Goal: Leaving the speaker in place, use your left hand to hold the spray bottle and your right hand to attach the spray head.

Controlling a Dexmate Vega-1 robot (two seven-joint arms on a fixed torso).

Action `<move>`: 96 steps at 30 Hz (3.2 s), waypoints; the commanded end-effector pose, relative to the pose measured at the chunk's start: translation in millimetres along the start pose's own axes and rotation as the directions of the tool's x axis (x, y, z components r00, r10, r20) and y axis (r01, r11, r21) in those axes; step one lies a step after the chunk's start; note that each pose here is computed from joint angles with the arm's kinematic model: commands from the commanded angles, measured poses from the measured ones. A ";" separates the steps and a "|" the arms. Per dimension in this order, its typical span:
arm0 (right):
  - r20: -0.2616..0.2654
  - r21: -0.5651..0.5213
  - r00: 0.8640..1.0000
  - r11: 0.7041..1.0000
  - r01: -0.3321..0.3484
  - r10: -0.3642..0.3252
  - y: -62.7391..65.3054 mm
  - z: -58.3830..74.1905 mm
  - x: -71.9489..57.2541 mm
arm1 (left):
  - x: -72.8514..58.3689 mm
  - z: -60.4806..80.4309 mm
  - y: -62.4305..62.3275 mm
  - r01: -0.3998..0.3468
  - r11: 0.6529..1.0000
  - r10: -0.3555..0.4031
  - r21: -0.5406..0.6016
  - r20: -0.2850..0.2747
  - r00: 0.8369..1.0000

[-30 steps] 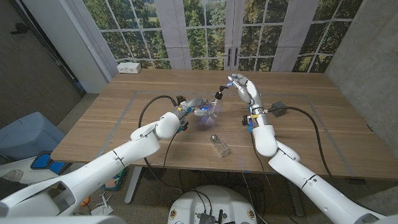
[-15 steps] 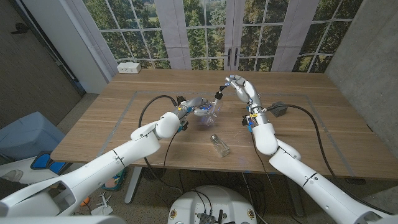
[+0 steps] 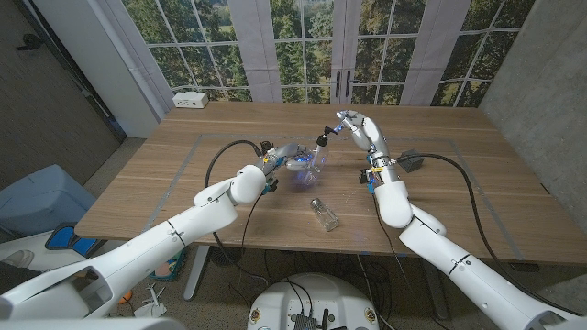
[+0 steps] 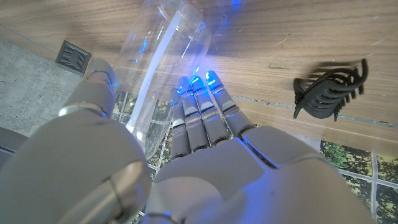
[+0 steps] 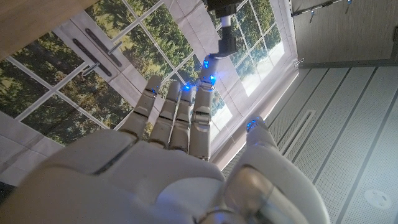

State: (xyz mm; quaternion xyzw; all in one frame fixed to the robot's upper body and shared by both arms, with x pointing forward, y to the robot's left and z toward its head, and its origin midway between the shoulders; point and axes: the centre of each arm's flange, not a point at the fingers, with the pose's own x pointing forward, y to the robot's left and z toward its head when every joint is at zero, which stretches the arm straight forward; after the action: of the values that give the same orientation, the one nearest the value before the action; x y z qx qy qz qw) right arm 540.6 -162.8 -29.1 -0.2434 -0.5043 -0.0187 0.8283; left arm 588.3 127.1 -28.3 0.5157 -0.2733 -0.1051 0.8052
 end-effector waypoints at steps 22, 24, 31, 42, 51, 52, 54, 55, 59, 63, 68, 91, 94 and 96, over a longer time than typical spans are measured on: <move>0.044 0.102 0.991 0.986 -0.130 0.126 2.7 9.5 4.2 | 0.9 2.0 -1.6 0.003 1.000 -0.003 0.003 -0.006 1.000; 0.041 0.098 0.990 0.986 -0.138 0.135 3.4 9.6 4.8 | 0.6 2.2 -1.5 0.003 1.000 -0.003 0.003 -0.005 1.000; 0.036 0.078 0.988 0.986 -0.150 0.148 3.8 10.5 5.8 | -0.5 2.7 -1.3 0.000 1.000 0.000 0.004 -0.003 1.000; 0.026 0.052 0.989 0.988 -0.147 0.145 2.7 11.3 8.9 | -1.0 3.8 -1.8 0.001 1.000 -0.001 0.005 0.001 1.000; -0.008 -0.014 0.991 0.991 -0.132 0.131 3.0 6.1 11.0 | 0.6 3.7 -0.4 -0.001 1.000 0.001 0.004 0.006 1.000; -0.011 -0.033 0.992 0.992 -0.126 0.125 3.1 5.9 11.2 | 0.8 3.5 -0.2 -0.002 1.000 0.002 0.003 0.006 1.000; -0.017 -0.052 0.993 0.992 -0.117 0.116 2.9 5.5 11.6 | 1.1 3.3 0.1 -0.001 1.000 0.001 0.003 0.007 1.000; -0.020 -0.060 0.994 0.992 -0.110 0.109 2.8 5.3 11.8 | 1.3 3.1 0.2 0.000 1.000 0.000 0.003 0.007 1.000; -0.021 -0.074 0.995 0.993 -0.096 0.094 1.8 4.6 12.9 | 2.2 2.1 1.0 -0.001 1.000 0.001 0.001 0.006 1.000; -0.032 -0.090 0.996 0.992 -0.085 0.082 0.8 3.5 14.2 | 2.9 1.3 1.8 -0.004 1.000 0.004 -0.001 0.008 1.000; -0.047 -0.103 0.997 0.992 -0.072 0.067 0.5 1.6 15.3 | 4.3 0.1 2.5 -0.003 1.000 0.003 -0.004 0.010 1.000; -0.045 -0.134 0.999 0.991 -0.023 0.017 -4.1 -1.1 11.4 | 9.1 -4.3 6.0 -0.004 1.000 0.004 -0.012 0.017 1.000; -0.034 -0.131 0.999 0.991 -0.008 0.004 -5.0 -0.3 9.9 | 9.1 -4.4 5.9 -0.002 1.000 0.002 -0.011 0.017 1.000; -0.029 -0.130 1.000 0.991 0.000 -0.003 -5.7 0.1 9.3 | 9.2 -4.3 5.9 -0.002 1.000 0.002 -0.010 0.018 1.000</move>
State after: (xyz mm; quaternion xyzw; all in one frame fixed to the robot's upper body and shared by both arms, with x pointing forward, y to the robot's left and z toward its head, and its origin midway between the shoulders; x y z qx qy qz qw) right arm 547.3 -163.4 -16.7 -0.3042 -0.4781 -0.0443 0.8228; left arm 596.3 128.5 -21.9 0.5102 -0.2799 -0.1090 0.8059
